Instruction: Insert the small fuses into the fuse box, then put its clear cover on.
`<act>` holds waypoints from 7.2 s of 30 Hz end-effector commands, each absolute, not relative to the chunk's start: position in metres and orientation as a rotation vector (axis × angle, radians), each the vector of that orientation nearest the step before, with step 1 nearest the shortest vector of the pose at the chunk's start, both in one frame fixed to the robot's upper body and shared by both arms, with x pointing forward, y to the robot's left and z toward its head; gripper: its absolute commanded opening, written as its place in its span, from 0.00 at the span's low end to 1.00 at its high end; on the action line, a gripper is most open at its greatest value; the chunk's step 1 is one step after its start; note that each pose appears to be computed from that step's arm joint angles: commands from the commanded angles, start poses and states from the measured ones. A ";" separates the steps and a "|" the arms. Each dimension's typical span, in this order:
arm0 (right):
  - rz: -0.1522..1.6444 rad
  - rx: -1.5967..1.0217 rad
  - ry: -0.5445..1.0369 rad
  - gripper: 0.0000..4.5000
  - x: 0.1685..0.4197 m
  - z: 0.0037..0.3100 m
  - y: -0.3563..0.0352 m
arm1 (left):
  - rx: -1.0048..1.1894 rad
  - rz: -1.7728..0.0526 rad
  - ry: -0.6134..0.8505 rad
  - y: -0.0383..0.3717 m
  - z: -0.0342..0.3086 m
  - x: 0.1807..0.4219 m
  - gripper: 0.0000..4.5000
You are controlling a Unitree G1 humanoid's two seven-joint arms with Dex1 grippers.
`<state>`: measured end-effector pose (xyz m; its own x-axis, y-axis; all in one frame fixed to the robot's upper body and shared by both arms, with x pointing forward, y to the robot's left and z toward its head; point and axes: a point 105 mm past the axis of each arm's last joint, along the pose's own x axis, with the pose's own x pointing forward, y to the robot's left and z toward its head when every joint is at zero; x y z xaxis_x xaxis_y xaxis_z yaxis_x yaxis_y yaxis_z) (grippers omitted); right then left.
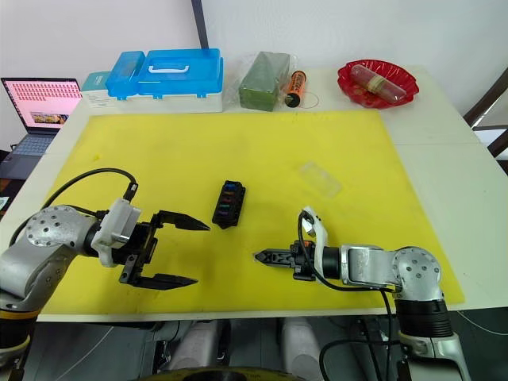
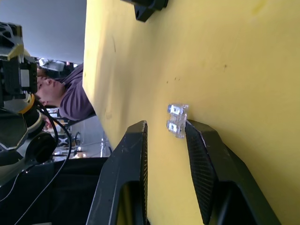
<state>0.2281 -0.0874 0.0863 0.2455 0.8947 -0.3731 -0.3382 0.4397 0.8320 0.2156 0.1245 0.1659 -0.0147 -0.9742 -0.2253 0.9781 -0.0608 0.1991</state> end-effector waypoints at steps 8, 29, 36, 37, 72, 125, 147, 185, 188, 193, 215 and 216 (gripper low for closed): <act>0.919 0.690 1.054 0.00 0.219 0.070 -0.077 | 0.341 -1.597 -0.022 0.120 0.171 0.211 1.00; 1.154 0.149 1.111 0.00 0.272 0.131 -0.106 | 0.362 -1.626 -0.034 0.123 0.165 0.213 1.00; 1.215 0.084 1.140 0.00 0.296 0.125 -0.108 | 0.368 -1.592 -0.029 0.124 0.163 0.212 1.00; 1.228 0.091 1.137 0.00 0.297 0.127 -0.108 | 0.365 -1.588 -0.028 0.124 0.163 0.212 1.00; 0.906 0.713 0.920 0.18 0.271 0.107 -0.131 | 0.346 -1.599 -0.032 0.120 0.162 0.210 1.00; 0.884 0.669 0.979 0.01 0.283 0.095 -0.112 | 0.350 -1.596 -0.025 0.120 0.163 0.212 1.00; 1.063 -0.271 0.359 0.01 0.308 0.239 -0.036 | 0.262 -1.215 -0.093 0.153 0.182 0.274 1.00; 1.182 -0.681 0.398 0.01 0.358 0.192 -0.014 | 0.272 -1.269 -0.024 0.138 0.157 0.329 1.00; 1.173 -0.685 0.401 0.01 0.361 0.189 -0.014 | 0.272 -1.271 -0.028 0.136 0.157 0.329 1.00; 1.167 -0.685 0.413 0.01 0.363 0.186 -0.016 | 0.274 -1.270 -0.030 0.136 0.158 0.329 1.00; 1.159 -0.701 0.421 0.01 0.370 0.183 -0.021 | 0.285 -1.254 -0.038 0.138 0.162 0.332 1.00; 1.160 -0.703 0.423 0.01 0.370 0.181 -0.022 | 0.285 -1.254 -0.038 0.138 0.162 0.332 1.00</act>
